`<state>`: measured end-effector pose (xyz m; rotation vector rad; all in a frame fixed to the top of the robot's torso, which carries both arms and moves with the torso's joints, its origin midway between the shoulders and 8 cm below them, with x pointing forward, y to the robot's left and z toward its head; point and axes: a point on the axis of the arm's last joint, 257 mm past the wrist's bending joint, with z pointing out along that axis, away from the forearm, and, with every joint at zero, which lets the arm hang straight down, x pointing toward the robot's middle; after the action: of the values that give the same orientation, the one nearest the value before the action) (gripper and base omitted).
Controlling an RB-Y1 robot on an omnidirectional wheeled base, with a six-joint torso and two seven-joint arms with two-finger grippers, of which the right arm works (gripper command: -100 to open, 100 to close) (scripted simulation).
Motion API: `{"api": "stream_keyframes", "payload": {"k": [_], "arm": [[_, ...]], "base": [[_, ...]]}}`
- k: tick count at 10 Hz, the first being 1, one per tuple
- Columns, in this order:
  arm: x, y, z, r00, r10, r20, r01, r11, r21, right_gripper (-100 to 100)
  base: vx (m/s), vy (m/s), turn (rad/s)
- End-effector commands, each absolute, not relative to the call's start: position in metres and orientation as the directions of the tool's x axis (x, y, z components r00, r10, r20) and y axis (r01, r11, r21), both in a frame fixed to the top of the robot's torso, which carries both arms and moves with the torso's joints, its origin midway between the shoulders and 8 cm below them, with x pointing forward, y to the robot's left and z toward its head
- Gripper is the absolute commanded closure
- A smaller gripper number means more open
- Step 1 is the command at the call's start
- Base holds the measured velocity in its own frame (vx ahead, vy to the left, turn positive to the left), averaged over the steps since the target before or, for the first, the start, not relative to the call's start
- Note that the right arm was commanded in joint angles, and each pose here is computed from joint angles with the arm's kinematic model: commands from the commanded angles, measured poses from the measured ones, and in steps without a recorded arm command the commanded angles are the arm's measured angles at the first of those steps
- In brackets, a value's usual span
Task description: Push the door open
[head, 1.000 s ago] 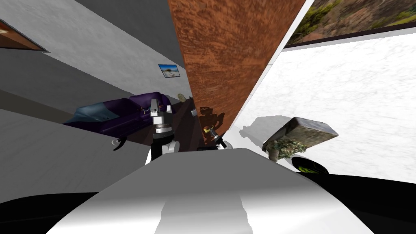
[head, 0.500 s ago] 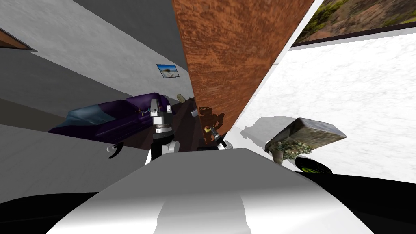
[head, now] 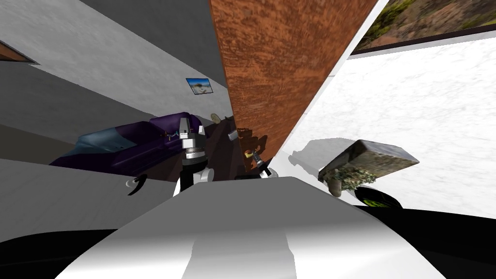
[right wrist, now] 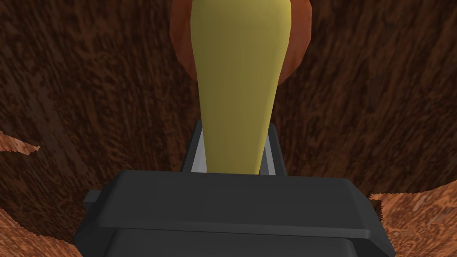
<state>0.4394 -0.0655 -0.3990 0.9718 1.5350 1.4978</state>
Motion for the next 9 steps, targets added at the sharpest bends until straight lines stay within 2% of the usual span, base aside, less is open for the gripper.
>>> {"api": "stream_keyframes", "payload": {"k": [1, 7, 9], "arm": [[0.452, -0.077, -0.391, -0.386, 0.922, -0.018, -0.009, 0.016, 1.000, 100], [0.462, -0.095, -0.391, -0.308, 0.951, -0.002, -0.001, 0.001, 1.000, 100], [0.466, -0.112, -0.392, -0.286, 0.958, -0.015, -0.003, 0.015, 1.000, 100]], "base": [[0.113, 0.154, -0.060], [0.118, 0.165, -0.052], [0.089, 0.058, -0.037]]}}
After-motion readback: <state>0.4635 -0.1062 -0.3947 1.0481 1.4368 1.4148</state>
